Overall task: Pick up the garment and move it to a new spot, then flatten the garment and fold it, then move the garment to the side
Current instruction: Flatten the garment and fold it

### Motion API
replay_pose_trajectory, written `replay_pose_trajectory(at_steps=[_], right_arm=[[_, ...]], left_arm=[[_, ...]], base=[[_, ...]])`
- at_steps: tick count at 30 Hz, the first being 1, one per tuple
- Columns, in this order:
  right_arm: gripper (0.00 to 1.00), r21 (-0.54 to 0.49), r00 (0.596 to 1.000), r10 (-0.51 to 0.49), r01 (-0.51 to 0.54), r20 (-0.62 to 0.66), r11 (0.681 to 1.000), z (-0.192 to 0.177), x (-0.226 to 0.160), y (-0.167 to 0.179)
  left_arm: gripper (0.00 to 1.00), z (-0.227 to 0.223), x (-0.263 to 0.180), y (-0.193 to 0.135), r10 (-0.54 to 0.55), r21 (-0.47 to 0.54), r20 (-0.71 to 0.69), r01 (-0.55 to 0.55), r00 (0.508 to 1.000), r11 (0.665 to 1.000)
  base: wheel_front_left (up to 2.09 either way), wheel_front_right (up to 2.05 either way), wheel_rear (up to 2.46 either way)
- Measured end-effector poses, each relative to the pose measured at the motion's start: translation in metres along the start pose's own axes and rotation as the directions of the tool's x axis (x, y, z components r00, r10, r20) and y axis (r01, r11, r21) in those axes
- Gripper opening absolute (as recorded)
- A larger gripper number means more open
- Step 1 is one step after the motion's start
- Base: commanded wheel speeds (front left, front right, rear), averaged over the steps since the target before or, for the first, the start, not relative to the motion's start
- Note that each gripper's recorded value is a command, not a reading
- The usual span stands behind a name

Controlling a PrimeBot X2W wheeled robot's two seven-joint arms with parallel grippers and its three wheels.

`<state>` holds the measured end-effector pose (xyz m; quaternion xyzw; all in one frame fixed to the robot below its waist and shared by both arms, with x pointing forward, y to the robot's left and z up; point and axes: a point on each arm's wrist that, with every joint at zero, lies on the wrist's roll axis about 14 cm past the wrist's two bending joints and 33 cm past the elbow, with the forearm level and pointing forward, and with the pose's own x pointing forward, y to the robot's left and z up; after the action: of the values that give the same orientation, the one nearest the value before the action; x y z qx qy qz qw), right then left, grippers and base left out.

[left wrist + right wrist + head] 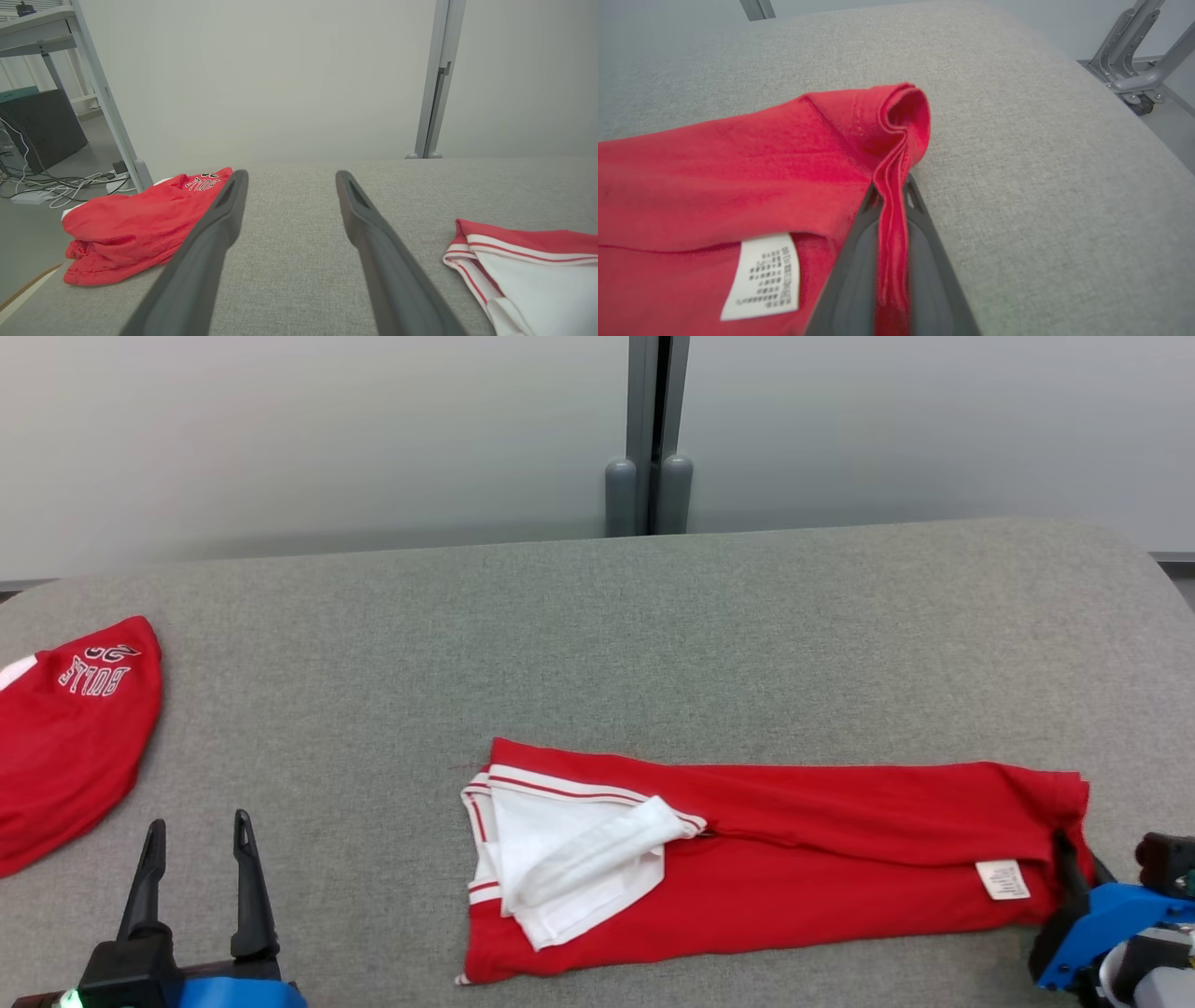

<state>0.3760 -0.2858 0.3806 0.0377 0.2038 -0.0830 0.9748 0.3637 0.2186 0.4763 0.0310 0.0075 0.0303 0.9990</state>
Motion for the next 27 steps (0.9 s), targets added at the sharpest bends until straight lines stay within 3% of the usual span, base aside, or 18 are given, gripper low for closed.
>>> replay_pose_trajectory(at_steps=[5,9,18,27], right_arm=[[0.00,-0.029,0.996,-0.066,0.068,0.058,0.997,0.022,-0.008,-0.037],[0.00,0.039,0.994,-0.057,0.053,0.092,0.998,0.030,-0.009,-0.026],[0.00,0.099,0.970,0.179,-0.197,0.168,0.975,0.055,-0.010,0.071],[0.00,0.109,0.865,0.472,-0.493,0.169,0.863,0.061,-0.040,0.191]], left_arm=[[1.00,-0.001,-0.005,-0.003,-0.007,-0.005,-0.004,0.007,1.000,1.000],[1.00,0.002,-0.006,-0.006,-0.012,-0.018,0.006,0.012,1.000,1.000],[1.00,-0.001,-0.010,-0.010,-0.018,-0.030,-0.005,0.018,1.000,0.999],[1.00,-0.003,-0.013,-0.006,-0.005,-0.034,-0.009,0.005,1.000,0.999]], base=[[0.00,0.00,0.00],[0.00,0.00,0.00],[0.00,0.00,0.00],[0.00,0.00,0.00]])
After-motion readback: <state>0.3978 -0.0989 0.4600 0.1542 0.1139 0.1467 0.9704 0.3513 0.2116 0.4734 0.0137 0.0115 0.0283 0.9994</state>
